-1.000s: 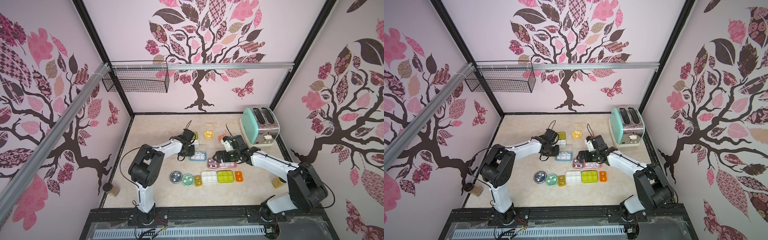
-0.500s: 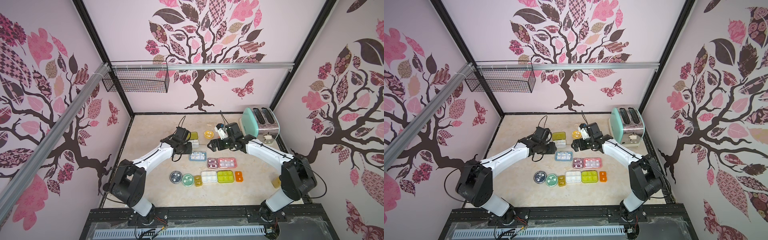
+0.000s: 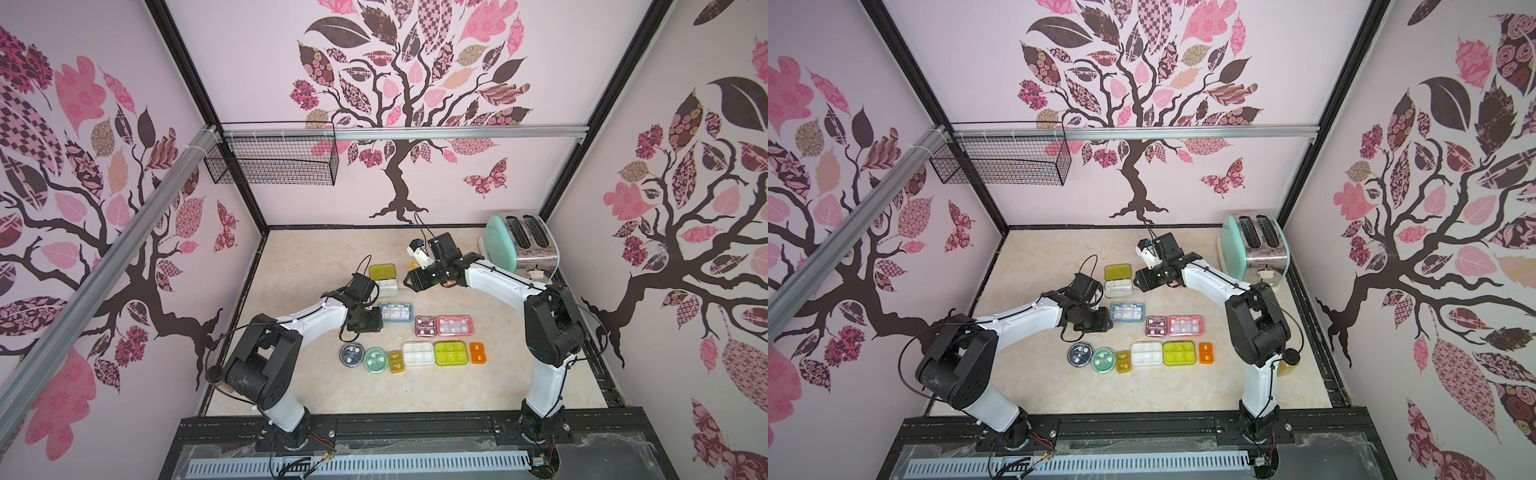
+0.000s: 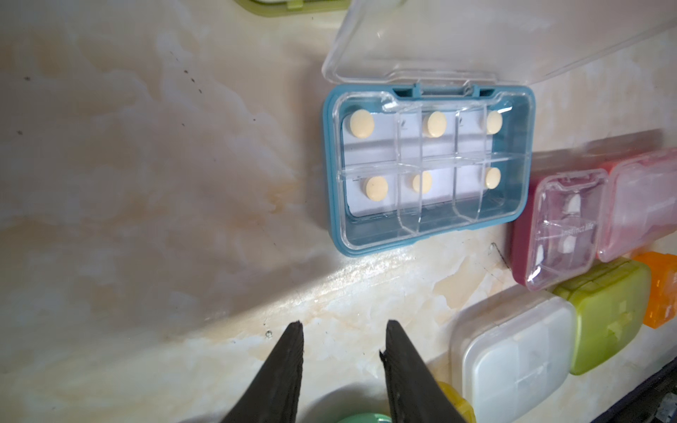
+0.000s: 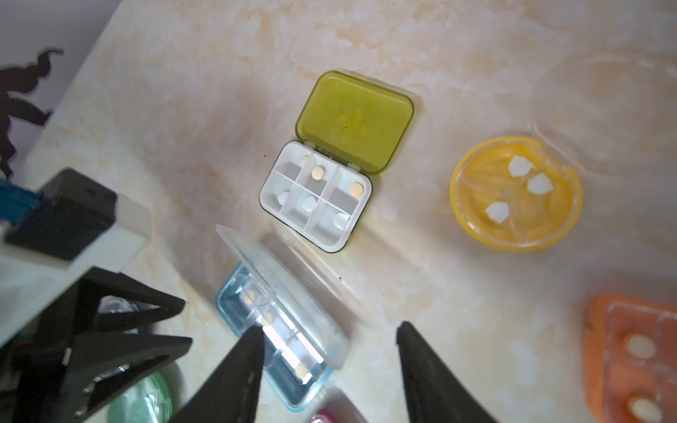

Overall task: Close pillboxes
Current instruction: Close the lid on the pillbox.

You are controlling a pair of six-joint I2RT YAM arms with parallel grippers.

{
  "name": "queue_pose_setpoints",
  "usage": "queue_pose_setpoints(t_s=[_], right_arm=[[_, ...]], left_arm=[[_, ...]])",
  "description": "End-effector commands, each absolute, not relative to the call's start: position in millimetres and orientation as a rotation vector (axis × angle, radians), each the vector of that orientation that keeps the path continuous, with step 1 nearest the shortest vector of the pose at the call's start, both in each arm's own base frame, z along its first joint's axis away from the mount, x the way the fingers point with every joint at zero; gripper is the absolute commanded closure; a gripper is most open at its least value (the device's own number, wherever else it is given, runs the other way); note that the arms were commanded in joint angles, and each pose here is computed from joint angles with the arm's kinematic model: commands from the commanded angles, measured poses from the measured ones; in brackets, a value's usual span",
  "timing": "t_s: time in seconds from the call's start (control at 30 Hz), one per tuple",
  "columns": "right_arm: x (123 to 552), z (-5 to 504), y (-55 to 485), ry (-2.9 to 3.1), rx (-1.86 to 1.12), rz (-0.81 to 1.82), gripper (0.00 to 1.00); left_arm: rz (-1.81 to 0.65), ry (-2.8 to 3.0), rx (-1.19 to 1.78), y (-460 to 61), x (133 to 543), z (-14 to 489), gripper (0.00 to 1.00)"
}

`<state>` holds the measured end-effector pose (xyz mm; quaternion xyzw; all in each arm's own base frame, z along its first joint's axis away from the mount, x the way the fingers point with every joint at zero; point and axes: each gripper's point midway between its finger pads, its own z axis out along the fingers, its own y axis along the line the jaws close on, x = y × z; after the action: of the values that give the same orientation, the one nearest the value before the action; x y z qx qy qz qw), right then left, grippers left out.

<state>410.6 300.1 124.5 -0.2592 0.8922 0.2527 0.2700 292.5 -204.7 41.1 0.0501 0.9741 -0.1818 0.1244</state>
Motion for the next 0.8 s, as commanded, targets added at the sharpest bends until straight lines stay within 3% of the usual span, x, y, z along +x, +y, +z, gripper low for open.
queue_pose_setpoints(t_s=[0.0,0.13,0.77], right_arm=[[410,125,313,2.421,-0.738,0.729,0.53],[409,110,318,2.474,-0.750,0.750,0.62],[376,109,326,2.476,-0.795,0.872,0.71]], left_arm=[[-0.542,2.833,0.153,-209,299,36,0.61],[-0.513,2.854,0.142,-208,302,25,0.63],[-0.486,2.837,0.086,-207,311,21,0.68]])
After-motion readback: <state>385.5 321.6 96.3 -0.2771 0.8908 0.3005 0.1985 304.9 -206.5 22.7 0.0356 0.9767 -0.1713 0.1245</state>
